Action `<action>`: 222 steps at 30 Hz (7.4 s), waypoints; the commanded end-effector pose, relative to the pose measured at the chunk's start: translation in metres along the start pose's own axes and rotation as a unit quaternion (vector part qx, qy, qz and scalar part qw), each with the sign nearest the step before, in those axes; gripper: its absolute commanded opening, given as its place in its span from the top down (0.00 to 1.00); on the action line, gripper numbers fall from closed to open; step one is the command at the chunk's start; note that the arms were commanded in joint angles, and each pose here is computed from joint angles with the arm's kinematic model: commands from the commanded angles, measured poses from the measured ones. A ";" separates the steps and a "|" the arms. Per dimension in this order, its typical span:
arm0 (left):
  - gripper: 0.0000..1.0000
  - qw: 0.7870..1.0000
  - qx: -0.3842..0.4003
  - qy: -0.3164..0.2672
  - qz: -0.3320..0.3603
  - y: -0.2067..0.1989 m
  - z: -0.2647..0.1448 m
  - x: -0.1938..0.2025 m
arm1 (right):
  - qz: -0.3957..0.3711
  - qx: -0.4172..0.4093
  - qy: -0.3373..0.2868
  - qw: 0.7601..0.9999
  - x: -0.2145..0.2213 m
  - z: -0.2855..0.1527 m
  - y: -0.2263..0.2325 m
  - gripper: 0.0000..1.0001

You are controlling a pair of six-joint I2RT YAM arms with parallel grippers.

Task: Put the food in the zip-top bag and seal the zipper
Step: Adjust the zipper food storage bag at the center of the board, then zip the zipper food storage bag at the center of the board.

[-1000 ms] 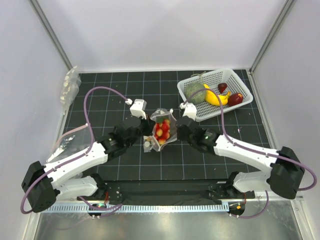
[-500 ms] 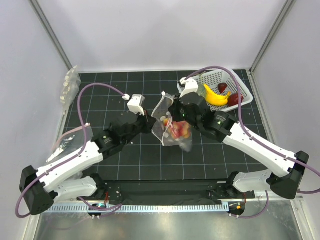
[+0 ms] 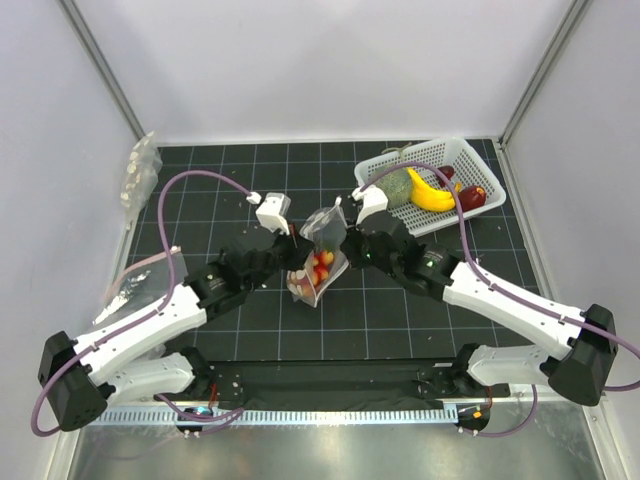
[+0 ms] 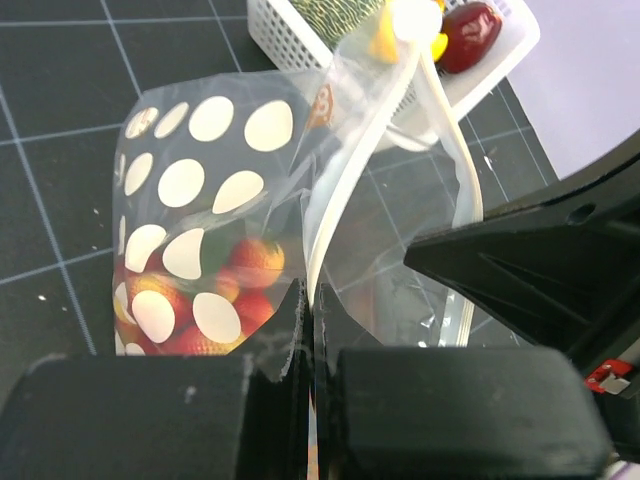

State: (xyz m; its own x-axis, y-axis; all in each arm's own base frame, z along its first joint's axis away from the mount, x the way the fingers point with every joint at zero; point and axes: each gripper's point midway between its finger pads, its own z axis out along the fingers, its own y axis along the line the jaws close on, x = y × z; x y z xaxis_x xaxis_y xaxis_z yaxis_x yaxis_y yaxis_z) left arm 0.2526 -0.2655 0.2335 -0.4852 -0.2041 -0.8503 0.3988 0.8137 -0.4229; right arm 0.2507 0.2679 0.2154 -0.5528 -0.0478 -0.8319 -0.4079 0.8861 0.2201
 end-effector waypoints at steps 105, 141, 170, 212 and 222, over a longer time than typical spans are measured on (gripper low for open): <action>0.76 0.990 0.132 -0.037 -0.023 -0.033 0.023 0.022 | 0.264 0.138 -0.085 0.951 0.016 0.012 -0.099 0.98; 0.11 0.958 0.118 -0.244 0.090 0.005 -0.079 -0.043 | -0.202 -0.326 0.071 0.921 -0.019 -0.088 0.061 0.99; 1.00 0.900 0.361 -0.210 0.128 -0.079 -0.112 -0.024 | -0.215 -0.441 0.047 0.870 -0.007 -0.130 0.095 0.99; 1.00 0.901 0.398 -0.132 0.111 -0.098 -0.092 -0.004 | -0.151 -0.422 -0.107 0.888 -0.054 -0.114 0.109 0.75; 0.83 0.901 0.395 -0.137 0.117 -0.096 -0.093 -0.004 | -0.132 -0.390 -0.171 0.895 -0.074 -0.138 0.095 0.99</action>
State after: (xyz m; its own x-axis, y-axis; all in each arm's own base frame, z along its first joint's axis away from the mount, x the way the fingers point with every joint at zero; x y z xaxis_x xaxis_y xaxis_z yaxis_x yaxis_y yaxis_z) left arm 0.1461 -0.2950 0.2749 -0.2183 -0.2234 -0.9500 0.9281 0.2534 -0.2729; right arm 0.1533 0.2991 0.3436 -0.2144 -0.0299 -0.9763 -0.9478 0.2479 0.2006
